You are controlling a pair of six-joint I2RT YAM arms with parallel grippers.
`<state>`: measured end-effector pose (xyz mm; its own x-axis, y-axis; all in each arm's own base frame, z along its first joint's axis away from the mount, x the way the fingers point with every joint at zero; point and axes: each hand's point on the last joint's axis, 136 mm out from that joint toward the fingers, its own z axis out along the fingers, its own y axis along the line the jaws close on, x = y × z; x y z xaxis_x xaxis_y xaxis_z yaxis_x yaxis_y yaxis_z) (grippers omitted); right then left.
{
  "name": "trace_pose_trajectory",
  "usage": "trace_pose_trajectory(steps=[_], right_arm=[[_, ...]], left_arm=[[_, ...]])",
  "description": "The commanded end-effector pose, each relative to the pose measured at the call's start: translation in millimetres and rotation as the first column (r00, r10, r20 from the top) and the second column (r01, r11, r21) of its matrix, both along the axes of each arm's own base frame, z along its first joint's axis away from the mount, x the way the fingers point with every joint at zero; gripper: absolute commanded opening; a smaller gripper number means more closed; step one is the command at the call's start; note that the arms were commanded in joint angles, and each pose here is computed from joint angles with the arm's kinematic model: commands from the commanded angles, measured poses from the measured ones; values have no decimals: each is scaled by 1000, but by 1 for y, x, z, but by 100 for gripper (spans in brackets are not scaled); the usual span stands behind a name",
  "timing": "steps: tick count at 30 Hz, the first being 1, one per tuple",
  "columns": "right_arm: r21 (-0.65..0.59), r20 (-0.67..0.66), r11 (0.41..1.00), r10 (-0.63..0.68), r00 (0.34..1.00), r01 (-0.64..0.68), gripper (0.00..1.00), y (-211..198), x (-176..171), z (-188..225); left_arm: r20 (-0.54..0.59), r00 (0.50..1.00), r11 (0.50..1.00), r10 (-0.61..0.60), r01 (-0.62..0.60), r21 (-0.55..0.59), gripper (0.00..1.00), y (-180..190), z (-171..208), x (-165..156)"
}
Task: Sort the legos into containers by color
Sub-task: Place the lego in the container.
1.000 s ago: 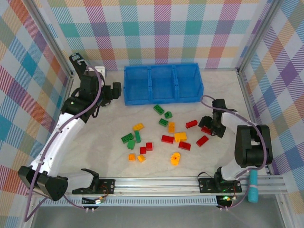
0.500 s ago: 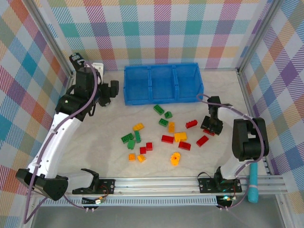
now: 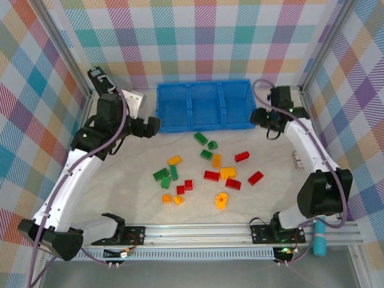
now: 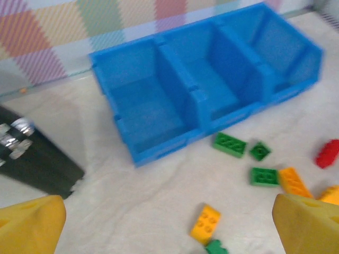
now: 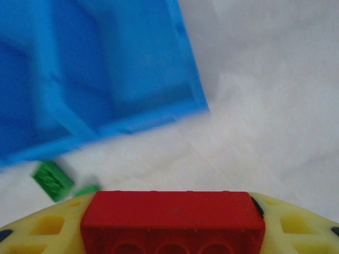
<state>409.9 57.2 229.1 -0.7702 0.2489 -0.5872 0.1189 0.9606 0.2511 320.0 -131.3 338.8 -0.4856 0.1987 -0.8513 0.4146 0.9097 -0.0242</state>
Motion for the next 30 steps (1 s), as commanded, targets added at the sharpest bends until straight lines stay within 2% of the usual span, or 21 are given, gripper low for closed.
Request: trace_pose_trajectory(steps=[1, 7, 16, 21, 30], right_arm=[[-33, -33, 994, 104, 994, -105, 48, 12, 17, 6], [-112, -7, 973, 205, 979, -204, 49, 35, 68, 4], [-228, -73, 930, 280, 957, -289, 49, 72, 118, -55], [-256, -123, 928, 246, 961, -271, 49, 72, 132, -89], [-259, -168, 930, 221, 961, -260, 54, 71, 138, -123]], left_arm=[[102, 985, 984, -137, 147, -101, 100, -22, 40, -24], [132, 978, 978, -162, 177, -110, 100, -22, 48, -37], [128, 973, 974, -191, 204, -99, 100, -26, 48, -39], [132, 971, 974, -198, 210, -85, 100, -28, 51, -39], [114, 967, 970, -227, 235, -67, 100, -35, 42, -35]])
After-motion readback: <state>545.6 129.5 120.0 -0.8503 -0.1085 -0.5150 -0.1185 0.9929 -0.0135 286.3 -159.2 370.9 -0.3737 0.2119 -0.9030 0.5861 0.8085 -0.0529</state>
